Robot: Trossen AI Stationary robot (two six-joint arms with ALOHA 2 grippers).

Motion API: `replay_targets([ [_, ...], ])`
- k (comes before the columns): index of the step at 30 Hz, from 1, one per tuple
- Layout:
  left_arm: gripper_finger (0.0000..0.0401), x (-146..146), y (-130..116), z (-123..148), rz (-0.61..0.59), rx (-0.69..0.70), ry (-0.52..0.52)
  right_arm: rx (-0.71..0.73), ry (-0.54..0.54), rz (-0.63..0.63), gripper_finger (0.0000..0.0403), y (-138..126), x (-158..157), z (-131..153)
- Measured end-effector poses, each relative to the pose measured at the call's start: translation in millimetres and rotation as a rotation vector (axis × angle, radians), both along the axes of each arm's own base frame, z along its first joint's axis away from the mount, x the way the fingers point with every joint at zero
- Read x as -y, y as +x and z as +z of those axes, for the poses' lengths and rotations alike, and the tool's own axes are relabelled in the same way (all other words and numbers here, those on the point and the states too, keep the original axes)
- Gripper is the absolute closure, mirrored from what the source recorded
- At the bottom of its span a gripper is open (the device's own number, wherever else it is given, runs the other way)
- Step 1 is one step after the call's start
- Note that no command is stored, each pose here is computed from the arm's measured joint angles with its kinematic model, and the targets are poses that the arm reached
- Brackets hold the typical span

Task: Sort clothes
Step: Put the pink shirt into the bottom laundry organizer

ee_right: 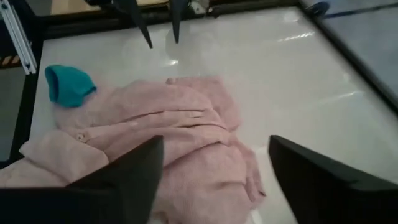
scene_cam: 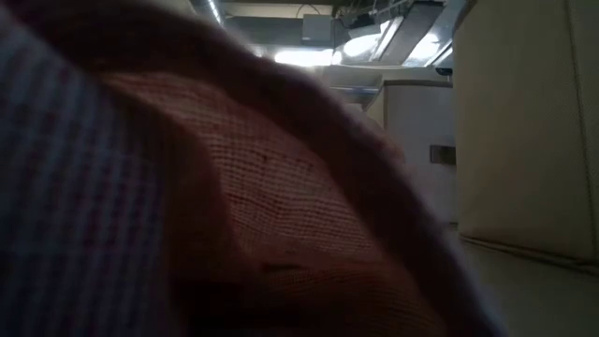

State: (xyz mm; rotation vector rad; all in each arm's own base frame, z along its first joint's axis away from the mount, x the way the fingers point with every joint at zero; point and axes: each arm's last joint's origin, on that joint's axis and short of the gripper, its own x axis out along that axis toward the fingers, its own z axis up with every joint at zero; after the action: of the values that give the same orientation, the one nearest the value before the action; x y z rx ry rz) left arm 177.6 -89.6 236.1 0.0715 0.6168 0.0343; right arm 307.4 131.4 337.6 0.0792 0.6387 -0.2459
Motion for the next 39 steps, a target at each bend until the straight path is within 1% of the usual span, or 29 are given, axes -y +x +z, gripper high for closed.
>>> replay_targets([
  [2, 0.0237, 0, 0, 0, 0.000, 0.001, 0.000, -0.029, 0.017, 0.010, 0.0079, 11, 5, -9],
  [5, 0.0237, 2, 3, -3, 0.000, -0.011, 0.006, -0.091, 0.024, 0.042, 0.0035, 24, 11, -23],
  [7, 0.0237, 3, 5, -7, 0.003, -0.027, 0.012, -0.124, 0.017, 0.044, 0.0015, 31, 14, -33],
  [9, 0.0237, 5, 8, -12, 0.004, -0.047, 0.024, -0.146, 0.011, 0.033, 0.0006, 38, 16, -41],
  [13, 0.0237, 11, 18, -21, -0.003, -0.061, 0.039, -0.192, -0.003, 0.018, 0.0015, 48, 19, -58],
  [19, 0.0237, 18, 32, -42, -0.029, -0.112, 0.105, -0.243, -0.019, 0.011, 0.0025, 59, 20, -79],
  [25, 0.0237, 15, 48, -61, -0.003, -0.156, 0.143, -0.221, -0.020, 0.031, 0.0026, 73, 15, -95],
  [29, 0.0237, 12, 57, -72, 0.021, -0.170, 0.148, -0.204, 0.021, 0.040, 0.0026, 84, 17, -106],
  [32, 0.0237, 11, 62, -80, 0.035, -0.186, 0.155, -0.198, 0.057, 0.019, 0.0026, 92, 23, -115],
  [35, 0.0237, 10, 66, -87, 0.044, -0.197, 0.159, -0.222, 0.080, 0.013, 0.0026, 99, 31, -126],
  [39, 0.0237, 9, 70, -94, 0.047, -0.203, 0.165, -0.255, 0.143, 0.024, 0.0027, 107, 39, -141],
])
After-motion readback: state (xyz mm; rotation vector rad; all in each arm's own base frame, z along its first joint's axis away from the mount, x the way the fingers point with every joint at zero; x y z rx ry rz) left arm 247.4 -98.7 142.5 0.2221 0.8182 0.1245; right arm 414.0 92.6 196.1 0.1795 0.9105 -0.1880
